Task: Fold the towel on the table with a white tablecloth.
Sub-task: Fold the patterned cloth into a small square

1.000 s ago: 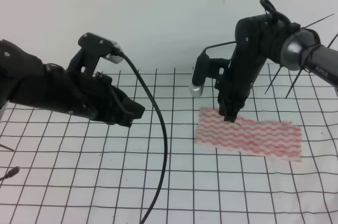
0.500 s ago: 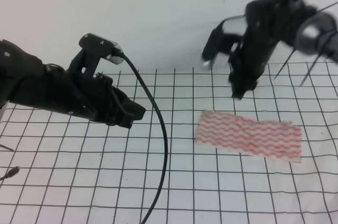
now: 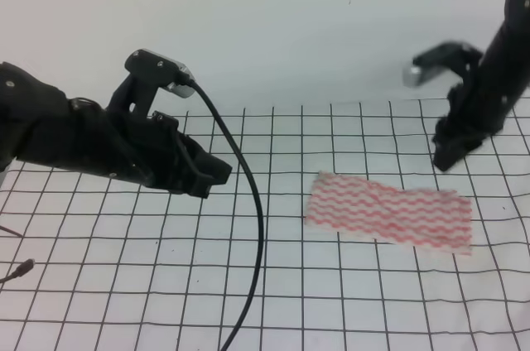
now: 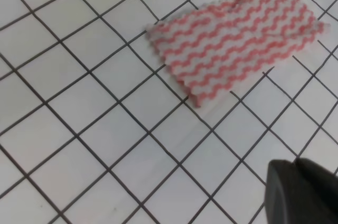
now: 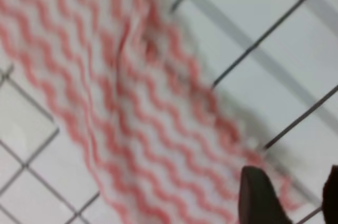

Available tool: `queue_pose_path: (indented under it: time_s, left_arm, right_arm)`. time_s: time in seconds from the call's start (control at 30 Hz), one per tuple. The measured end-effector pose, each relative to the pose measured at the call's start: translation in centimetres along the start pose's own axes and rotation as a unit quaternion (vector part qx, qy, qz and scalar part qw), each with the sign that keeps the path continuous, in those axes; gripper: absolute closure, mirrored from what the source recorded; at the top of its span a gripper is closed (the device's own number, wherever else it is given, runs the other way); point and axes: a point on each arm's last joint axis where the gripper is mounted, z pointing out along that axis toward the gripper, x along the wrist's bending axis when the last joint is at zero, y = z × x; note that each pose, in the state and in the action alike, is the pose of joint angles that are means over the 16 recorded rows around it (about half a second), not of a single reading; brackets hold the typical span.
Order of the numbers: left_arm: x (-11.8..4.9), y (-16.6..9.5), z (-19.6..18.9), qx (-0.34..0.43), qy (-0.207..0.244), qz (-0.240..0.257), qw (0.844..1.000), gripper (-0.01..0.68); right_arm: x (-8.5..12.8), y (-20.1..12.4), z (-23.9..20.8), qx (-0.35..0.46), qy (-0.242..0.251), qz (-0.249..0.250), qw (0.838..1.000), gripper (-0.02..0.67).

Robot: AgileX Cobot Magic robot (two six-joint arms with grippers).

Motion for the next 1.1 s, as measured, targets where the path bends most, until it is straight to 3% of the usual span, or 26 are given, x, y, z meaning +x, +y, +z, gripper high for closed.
queue_pose_path:
  time_s: [0.53, 1.1]
  left_arm:
    - [-0.1, 0.1, 0.0, -0.005, -0.006, -0.005, 1.000, 0.674]
    - [-0.3, 0.0, 0.0, 0.001, -0.016, -0.005, 1.000, 0.674]
  right_arm:
    - [-1.1, -1.8, 3.2, 0.010, -0.020, -0.026, 0.999, 0.374]
    - [-1.0, -2.1, 5.0, 0.028, 0.009, -0.032, 0.999, 0.390]
